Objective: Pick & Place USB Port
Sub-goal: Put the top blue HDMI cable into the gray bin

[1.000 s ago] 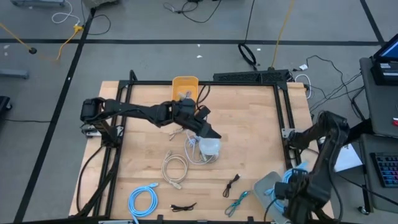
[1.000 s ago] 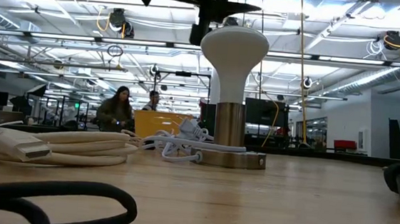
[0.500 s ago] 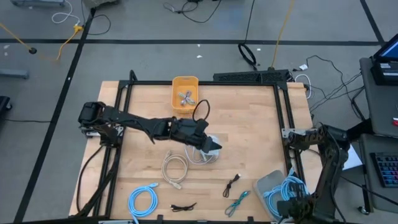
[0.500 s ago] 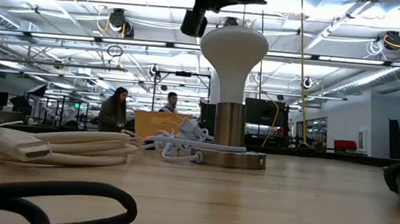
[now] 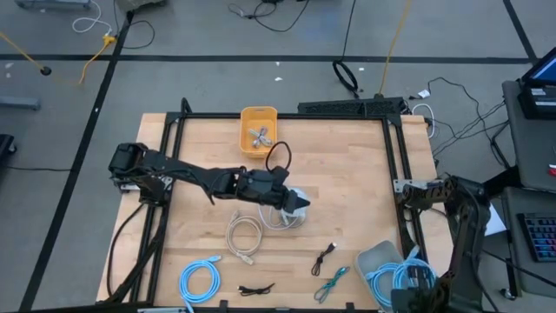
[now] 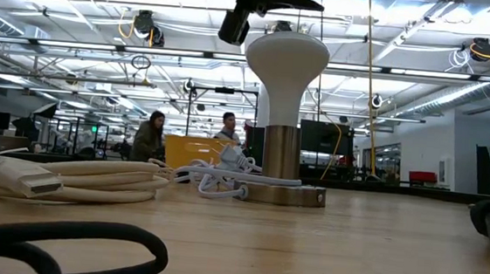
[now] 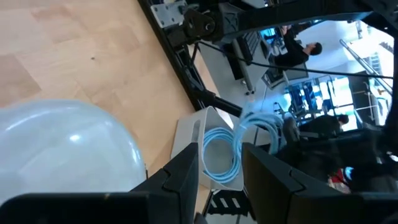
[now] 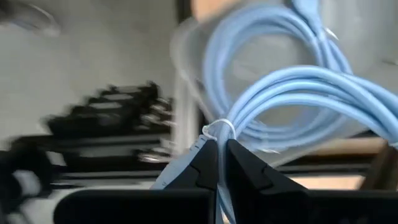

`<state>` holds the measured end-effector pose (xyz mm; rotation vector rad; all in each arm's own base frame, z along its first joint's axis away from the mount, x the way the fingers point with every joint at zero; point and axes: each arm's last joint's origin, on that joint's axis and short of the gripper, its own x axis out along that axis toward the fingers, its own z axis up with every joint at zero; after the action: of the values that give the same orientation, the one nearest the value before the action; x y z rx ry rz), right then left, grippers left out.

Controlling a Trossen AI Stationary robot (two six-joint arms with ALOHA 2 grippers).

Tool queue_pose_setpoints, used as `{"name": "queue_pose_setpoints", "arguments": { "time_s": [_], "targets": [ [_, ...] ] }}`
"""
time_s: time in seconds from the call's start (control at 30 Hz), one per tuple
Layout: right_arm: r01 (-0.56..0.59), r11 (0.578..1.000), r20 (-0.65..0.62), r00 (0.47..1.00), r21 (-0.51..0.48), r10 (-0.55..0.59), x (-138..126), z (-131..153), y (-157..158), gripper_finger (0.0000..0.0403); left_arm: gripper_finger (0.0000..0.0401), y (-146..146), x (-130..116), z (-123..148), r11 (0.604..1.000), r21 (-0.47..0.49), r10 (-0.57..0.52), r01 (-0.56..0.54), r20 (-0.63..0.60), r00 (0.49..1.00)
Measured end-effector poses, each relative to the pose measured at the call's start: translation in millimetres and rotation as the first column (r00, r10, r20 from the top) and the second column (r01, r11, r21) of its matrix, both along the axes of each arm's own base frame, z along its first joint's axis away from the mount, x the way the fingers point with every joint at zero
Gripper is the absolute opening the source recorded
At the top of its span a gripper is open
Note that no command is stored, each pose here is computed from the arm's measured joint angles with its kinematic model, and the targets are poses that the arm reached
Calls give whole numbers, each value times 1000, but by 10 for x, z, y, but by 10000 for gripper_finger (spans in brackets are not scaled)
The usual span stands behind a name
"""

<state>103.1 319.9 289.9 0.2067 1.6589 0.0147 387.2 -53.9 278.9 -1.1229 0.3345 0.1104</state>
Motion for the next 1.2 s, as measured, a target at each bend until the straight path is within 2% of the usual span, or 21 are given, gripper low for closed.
{"name": "queue_pose_setpoints", "arguments": {
  "time_s": [0.2,0.27,0.4,0.57,0.73,1.0,1.2],
  "targets": [
    [59,991,43,997,118,-65,105,41,116,6,124,39,6,1,1000,4,8,-8,1,1000],
    [95,988,29,995,124,-100,140,-8,158,6,124,39,7,6,1000,7,6,-7,8,1000],
    [180,978,-1,983,104,-181,270,-119,186,5,124,-16,4,18,1000,17,-11,11,21,1000],
    [236,968,114,963,88,-246,526,-133,85,5,124,-106,-11,17,999,28,-38,37,21,999],
    [242,969,185,951,45,-246,664,-139,-12,5,124,-213,-30,17,998,35,-55,54,22,998],
    [252,966,146,959,-55,-242,652,-288,-119,5,124,-416,-78,11,996,43,-84,83,16,996],
    [290,957,104,952,-18,-287,599,-537,-77,5,124,-491,-98,11,994,50,-96,95,17,995]
  ]
}}
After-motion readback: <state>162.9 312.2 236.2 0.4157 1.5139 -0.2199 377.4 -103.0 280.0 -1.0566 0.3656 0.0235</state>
